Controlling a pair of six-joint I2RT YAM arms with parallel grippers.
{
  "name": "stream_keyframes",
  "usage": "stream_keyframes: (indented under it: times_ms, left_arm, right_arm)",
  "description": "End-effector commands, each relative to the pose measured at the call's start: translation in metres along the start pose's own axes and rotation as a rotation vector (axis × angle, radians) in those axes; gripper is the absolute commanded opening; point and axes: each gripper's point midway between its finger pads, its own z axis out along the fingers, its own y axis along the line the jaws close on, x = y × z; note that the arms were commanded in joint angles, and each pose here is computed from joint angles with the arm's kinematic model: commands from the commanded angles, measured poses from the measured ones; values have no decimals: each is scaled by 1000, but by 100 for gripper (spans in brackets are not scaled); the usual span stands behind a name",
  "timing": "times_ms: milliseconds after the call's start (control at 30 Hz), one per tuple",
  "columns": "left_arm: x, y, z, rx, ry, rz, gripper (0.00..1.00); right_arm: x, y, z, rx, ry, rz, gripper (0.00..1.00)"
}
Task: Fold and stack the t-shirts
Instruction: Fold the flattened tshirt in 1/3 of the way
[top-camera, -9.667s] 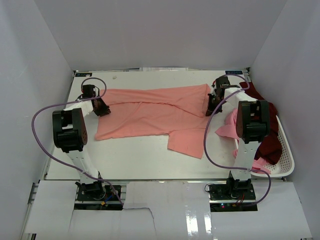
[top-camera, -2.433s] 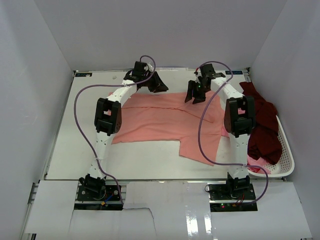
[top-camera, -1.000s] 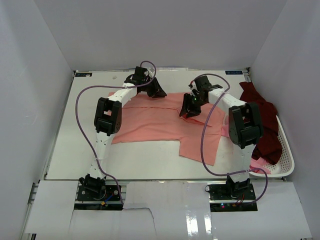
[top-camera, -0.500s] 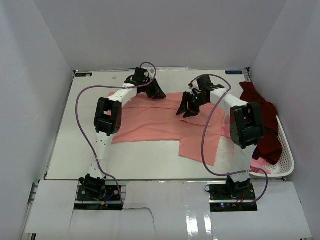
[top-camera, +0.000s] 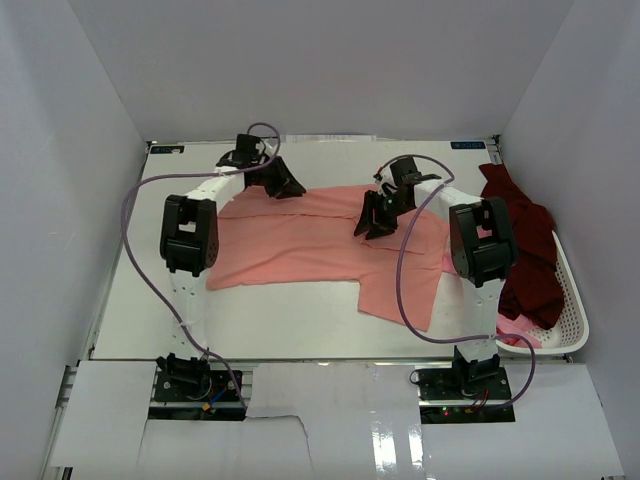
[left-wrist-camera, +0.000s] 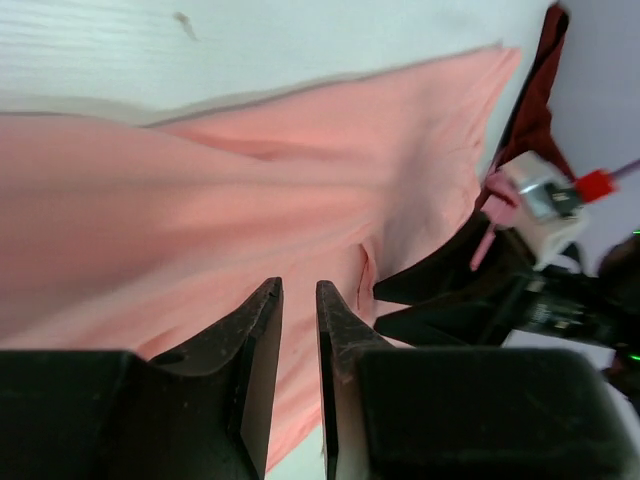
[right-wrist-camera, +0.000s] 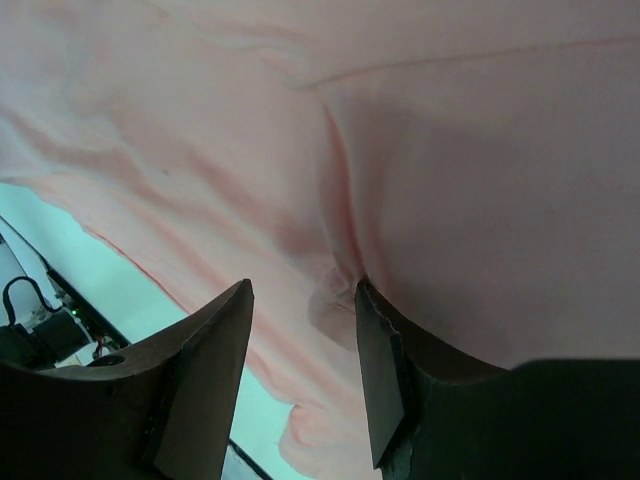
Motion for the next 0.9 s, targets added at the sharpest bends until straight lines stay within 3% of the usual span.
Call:
stream_keyframes:
  times_ms: [0, 133, 433, 600, 867]
  left_arm:
    - [-50, -36, -83, 84, -167, 61, 31]
    - [-56, -23, -117, 64, -206, 62, 32]
    - [-37, 37, -133, -48, -202, 21, 35]
    - [-20, 48, -128, -52, -164, 29, 37]
    - [-14, 88, -136, -243, -192, 17, 37]
  right_arm:
    - [5, -5, 8, -25, 8, 7, 52]
    - [6, -3, 5, -31, 9, 6, 52]
    - [-44, 3, -40, 49, -127, -48, 51]
    - [-75, -17, -52, 69, -175, -25, 51]
    - [-130, -77, -67, 252, -297, 21, 51]
